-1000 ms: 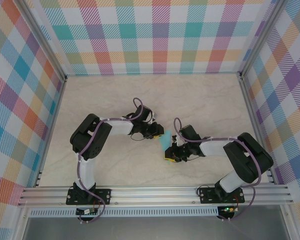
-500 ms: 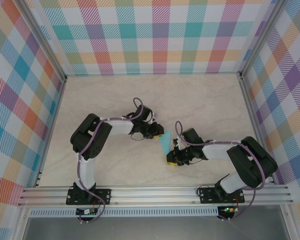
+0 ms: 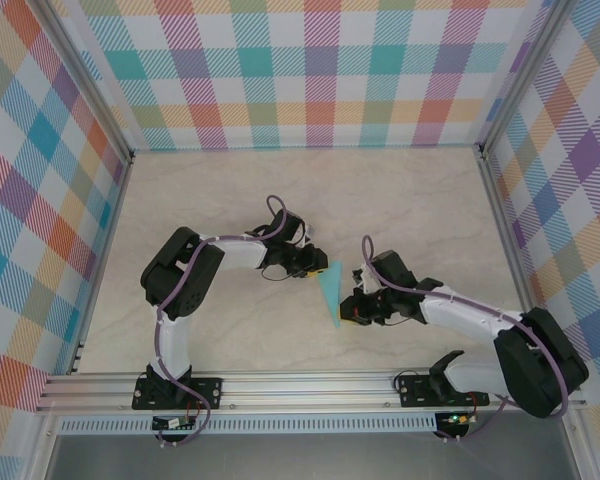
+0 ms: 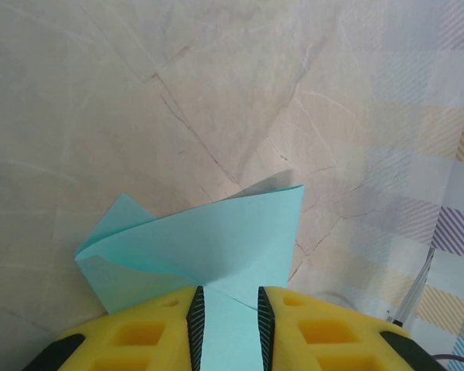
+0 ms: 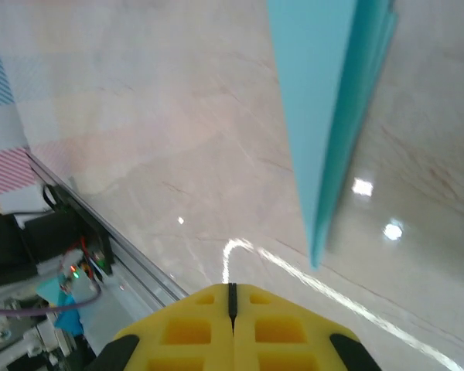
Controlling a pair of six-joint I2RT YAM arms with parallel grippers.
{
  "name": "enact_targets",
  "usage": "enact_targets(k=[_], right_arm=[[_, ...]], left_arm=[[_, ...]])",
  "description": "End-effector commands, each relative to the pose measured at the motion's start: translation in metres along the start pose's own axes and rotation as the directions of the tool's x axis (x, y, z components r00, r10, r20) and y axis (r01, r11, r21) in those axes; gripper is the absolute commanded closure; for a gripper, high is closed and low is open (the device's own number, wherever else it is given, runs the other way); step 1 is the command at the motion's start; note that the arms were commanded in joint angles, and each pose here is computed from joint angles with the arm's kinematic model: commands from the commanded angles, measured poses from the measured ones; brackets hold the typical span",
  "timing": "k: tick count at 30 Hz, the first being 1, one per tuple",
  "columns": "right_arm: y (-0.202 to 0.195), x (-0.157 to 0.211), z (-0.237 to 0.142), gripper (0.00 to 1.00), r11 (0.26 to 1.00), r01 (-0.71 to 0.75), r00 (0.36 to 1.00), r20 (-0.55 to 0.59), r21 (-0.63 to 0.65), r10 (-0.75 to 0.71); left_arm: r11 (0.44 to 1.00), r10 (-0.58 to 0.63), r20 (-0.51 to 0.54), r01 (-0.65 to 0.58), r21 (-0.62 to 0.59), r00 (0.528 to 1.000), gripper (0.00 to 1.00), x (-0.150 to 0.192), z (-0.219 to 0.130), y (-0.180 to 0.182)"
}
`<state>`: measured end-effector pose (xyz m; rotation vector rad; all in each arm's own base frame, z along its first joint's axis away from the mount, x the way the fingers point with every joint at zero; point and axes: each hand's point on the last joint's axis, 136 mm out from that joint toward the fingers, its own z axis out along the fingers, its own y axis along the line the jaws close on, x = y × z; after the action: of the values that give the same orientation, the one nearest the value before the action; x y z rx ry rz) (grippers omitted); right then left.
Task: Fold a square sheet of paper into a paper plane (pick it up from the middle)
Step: Fold the wing for the fifth time at the center of the table.
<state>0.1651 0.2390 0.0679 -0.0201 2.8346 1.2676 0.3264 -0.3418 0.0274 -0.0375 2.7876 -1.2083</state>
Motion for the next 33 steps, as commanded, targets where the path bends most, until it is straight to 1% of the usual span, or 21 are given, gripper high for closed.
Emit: enact_targets(k=[1,5,8,11,13,15,19,21,27,33], right_arm=[[0.014,-0.024,-0.002,1.0,0.999,-0.029,0.996,0.09,-0.019,0.031],[0.017,-0.039,0.009,1.0,0.996,-0.086,0.99,0.105,-0.041,0.089],[0.016,-0.048,0.013,1.0,0.995,-0.092,0.987,0.127,-0.025,0.095],[0.007,-0.053,0.014,1.0,0.994,-0.104,0.984,0.148,0.027,0.099],[0.008,-0.053,0.018,1.0,0.995,-0.097,0.987,0.13,0.015,0.095],[0.016,-0.052,0.024,1.0,0.996,-0.082,0.992,0.094,-0.033,0.085],[0.018,-0.053,0.035,1.0,0.997,-0.059,0.996,0.07,-0.055,0.063],[0.016,-0.054,0.039,1.0,0.997,-0.057,0.997,0.059,-0.046,0.059],[-0.002,-0.051,0.05,1.0,0.995,-0.096,0.995,0.032,0.017,0.096],[-0.032,-0.034,0.057,1.0,0.985,-0.152,0.988,0.002,0.084,0.152]], left_arm=[[0.997,-0.03,-0.02,0.028,-0.079,0.999,0.72,0.005,0.004,0.025],[0.997,-0.033,-0.021,0.031,-0.075,0.999,0.72,0.005,0.005,0.024],[0.997,-0.032,-0.022,0.031,-0.072,0.999,0.72,0.005,0.005,0.023],[0.997,-0.031,-0.022,0.03,-0.07,0.999,0.72,0.005,0.005,0.022],[0.997,-0.032,-0.023,0.03,-0.071,0.999,0.72,0.005,0.005,0.022],[0.997,-0.032,-0.023,0.031,-0.071,0.999,0.72,0.005,0.005,0.022],[0.997,-0.033,-0.025,0.031,-0.075,0.999,0.72,0.005,0.005,0.023],[0.996,-0.035,-0.024,0.033,-0.078,0.999,0.72,0.006,0.005,0.024],[0.996,-0.035,-0.026,0.033,-0.078,0.999,0.72,0.006,0.005,0.025],[0.997,-0.026,-0.022,0.025,-0.074,0.999,0.71,0.004,0.004,0.021]])
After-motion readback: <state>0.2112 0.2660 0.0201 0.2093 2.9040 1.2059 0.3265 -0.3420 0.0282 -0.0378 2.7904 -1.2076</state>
